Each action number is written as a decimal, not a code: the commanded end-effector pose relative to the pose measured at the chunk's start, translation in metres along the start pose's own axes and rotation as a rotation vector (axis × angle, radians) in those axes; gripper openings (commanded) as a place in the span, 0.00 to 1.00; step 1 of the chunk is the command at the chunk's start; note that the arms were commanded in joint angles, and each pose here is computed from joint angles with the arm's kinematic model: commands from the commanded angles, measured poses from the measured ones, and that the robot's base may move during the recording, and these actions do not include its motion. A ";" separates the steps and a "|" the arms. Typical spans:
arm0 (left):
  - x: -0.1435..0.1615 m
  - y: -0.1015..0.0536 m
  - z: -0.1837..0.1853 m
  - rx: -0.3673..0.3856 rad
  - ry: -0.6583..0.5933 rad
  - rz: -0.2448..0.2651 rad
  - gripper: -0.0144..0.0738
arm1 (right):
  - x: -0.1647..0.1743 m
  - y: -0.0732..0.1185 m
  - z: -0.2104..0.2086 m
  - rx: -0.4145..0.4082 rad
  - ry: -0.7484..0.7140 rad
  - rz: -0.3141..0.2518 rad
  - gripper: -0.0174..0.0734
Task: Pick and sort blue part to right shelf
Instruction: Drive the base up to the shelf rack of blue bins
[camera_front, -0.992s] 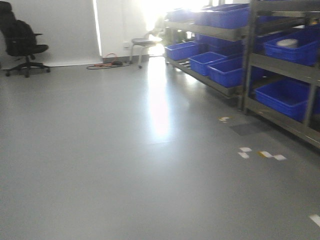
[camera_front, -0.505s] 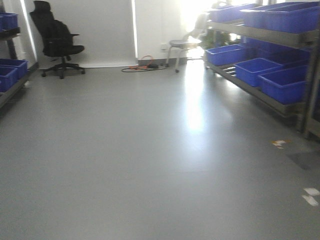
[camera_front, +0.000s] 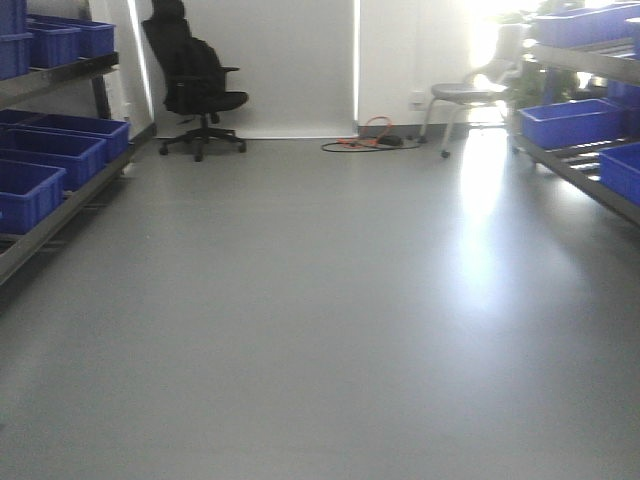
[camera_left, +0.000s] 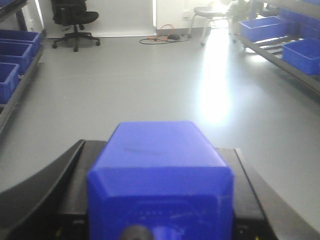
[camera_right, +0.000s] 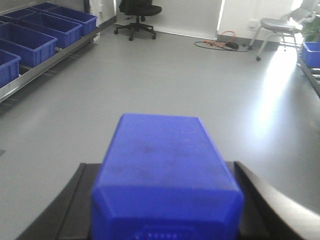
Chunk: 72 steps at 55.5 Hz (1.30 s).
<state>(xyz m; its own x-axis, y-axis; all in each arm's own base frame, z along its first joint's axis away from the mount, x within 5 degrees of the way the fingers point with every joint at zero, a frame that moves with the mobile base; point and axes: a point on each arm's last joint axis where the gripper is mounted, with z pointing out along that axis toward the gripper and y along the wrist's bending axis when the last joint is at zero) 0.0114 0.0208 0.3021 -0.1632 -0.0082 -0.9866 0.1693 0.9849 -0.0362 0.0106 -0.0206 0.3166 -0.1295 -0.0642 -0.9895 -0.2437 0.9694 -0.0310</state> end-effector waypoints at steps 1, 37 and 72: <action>-0.014 0.000 -0.009 0.025 -0.132 -0.010 0.51 | -0.014 0.000 -0.001 -0.001 -0.091 -0.026 0.47; -0.014 0.000 -0.009 0.025 -0.132 -0.010 0.51 | -0.014 0.000 -0.001 -0.001 -0.090 -0.026 0.47; -0.014 0.000 -0.009 0.025 -0.132 -0.010 0.51 | -0.014 0.000 -0.001 0.000 -0.087 -0.027 0.47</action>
<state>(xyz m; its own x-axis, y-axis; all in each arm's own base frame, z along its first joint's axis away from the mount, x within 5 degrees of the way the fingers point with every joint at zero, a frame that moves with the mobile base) 0.0113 0.0207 0.3021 -0.1640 -0.0109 -0.9864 0.1700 0.9847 -0.0391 0.0106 -0.0207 0.3163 -0.1325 -0.0650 -0.9891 -0.2428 0.9696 -0.0311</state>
